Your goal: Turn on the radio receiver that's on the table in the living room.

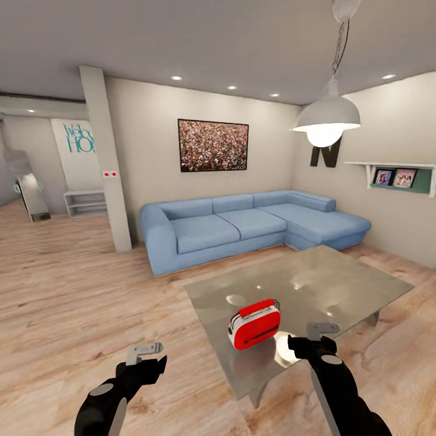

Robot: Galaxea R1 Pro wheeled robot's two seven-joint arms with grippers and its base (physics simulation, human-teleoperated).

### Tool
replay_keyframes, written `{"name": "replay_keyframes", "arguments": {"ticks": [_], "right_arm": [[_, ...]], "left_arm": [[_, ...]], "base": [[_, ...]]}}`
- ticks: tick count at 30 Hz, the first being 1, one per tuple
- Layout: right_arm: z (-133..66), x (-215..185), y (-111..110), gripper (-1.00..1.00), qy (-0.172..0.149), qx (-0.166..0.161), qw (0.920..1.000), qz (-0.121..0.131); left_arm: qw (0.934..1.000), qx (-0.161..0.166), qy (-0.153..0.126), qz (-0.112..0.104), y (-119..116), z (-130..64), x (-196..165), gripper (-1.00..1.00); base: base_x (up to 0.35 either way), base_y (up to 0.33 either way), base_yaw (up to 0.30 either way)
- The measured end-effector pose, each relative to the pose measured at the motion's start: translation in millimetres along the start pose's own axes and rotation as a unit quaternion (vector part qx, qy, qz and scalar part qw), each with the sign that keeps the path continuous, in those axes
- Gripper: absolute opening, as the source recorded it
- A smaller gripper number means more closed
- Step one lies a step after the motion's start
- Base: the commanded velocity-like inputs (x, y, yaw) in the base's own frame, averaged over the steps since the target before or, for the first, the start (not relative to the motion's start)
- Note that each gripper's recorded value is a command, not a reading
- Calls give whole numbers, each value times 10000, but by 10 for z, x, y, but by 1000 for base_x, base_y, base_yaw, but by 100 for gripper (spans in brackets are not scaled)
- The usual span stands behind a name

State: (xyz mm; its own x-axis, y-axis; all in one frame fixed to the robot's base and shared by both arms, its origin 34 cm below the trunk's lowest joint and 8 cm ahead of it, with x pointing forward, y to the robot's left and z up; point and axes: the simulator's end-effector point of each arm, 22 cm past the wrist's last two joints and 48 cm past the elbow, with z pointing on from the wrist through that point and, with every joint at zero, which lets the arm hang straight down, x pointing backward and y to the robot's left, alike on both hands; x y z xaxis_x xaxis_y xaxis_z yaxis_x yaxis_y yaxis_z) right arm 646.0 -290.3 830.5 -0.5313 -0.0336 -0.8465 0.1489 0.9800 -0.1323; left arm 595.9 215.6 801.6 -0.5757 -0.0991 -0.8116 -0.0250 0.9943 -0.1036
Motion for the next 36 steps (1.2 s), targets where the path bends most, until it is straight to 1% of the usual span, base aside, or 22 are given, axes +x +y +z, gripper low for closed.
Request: {"name": "replay_keyframes", "arguments": {"ticks": [6, 36], "right_arm": [[5, 16, -3, 100, 19, 0, 10000, 7], [8, 26, -7, 100, 30, 4, 10000, 13]], "left_arm": [[10000, 17, 3, -14, -7, 0, 4, 100], [10000, 21, 16, -17, -9, 0, 8, 100]], "base": [[71, 316, -243], [1, 324, -258]]}}
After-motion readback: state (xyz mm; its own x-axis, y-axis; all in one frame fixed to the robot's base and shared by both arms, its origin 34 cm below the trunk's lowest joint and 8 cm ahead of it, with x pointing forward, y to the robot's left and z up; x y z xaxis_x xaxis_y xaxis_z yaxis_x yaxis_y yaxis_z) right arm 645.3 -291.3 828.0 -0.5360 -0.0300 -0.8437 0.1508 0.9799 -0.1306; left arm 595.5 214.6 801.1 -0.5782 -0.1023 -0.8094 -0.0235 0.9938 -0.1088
